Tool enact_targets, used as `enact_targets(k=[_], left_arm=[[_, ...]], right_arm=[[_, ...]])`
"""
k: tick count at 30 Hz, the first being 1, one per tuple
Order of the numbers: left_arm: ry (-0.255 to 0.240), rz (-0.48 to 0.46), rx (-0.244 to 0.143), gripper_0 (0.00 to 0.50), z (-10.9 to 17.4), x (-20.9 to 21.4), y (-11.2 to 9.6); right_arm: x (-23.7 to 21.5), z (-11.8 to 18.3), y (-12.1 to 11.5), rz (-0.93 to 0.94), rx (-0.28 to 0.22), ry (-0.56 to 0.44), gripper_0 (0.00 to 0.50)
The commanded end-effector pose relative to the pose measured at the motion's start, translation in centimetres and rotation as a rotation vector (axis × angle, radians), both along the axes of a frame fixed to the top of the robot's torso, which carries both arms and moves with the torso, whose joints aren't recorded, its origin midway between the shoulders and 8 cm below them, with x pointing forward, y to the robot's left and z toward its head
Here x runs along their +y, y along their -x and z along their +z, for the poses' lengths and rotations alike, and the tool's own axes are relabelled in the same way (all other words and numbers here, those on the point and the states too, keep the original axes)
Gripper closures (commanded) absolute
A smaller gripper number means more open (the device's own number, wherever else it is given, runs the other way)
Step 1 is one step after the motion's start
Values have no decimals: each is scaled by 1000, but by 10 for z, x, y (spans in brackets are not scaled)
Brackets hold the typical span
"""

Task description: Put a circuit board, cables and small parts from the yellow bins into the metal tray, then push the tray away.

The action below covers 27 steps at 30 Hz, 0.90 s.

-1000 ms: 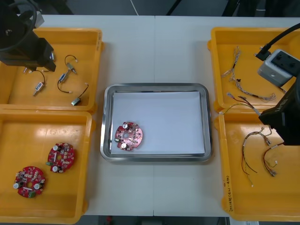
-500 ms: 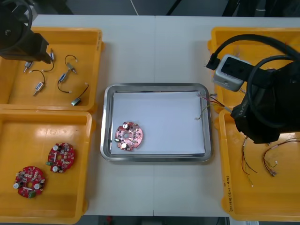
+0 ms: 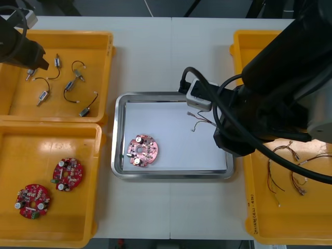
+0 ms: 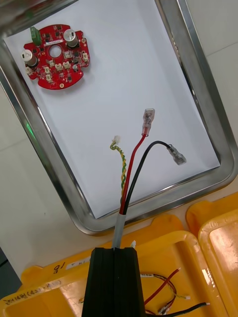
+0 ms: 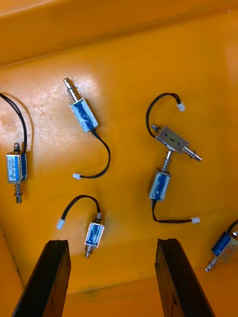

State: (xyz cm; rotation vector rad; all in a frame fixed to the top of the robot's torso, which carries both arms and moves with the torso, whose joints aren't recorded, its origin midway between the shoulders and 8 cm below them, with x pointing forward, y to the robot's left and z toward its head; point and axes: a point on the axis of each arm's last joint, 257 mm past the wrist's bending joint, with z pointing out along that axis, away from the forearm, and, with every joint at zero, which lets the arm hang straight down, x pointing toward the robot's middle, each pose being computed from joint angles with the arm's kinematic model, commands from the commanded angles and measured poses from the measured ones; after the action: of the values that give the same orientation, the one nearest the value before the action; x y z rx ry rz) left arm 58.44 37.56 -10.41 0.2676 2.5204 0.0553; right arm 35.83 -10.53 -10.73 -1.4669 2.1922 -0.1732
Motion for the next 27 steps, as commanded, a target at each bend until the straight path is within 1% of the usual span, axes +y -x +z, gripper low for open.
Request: enact_targets(k=[1, 4, 5, 9, 11, 13, 16, 17, 18, 22, 26, 27], left_arm=[[-38, -1, -104, 0, 42, 22, -20], [-43, -9, -129, 0, 41, 25, -30], [-43, -11, -132, 0, 41, 25, -32], [-49, -15, -150, 0, 42, 25, -42], [-53, -11, -161, 0, 43, 26, -45], [-61, -8, -173, 0, 43, 28, -49], [-71, -6, -185, 0, 41, 29, -53], [-74, -6, -195, 0, 41, 29, -56], [-82, -6, -203, 0, 39, 28, -59], [-130, 8, -212, 0, 36, 33, -64], [-135, 13, -222, 0, 32, 33, -69], [-130, 14, -236, 0, 31, 33, -72]], right_arm=[[10, -11, -4, 50, 3, 68, 500], [5, -26, -8, 40, 29, 110, 500], [5, -29, -9, 47, 29, 122, 500], [11, -39, -18, 108, 2, 178, 500], [13, -43, -22, 115, 7, 187, 500], [16, -47, -26, 105, 19, 185, 500], [26, -49, -33, 104, 14, 160, 500], [29, -51, -37, 102, 11, 155, 500], [33, -53, -40, 106, 5, 149, 500], [43, -62, -49, 130, -32, 150, 500], [50, -73, -54, 155, -45, 150, 500], [52, -77, -55, 166, -39, 154, 500]])
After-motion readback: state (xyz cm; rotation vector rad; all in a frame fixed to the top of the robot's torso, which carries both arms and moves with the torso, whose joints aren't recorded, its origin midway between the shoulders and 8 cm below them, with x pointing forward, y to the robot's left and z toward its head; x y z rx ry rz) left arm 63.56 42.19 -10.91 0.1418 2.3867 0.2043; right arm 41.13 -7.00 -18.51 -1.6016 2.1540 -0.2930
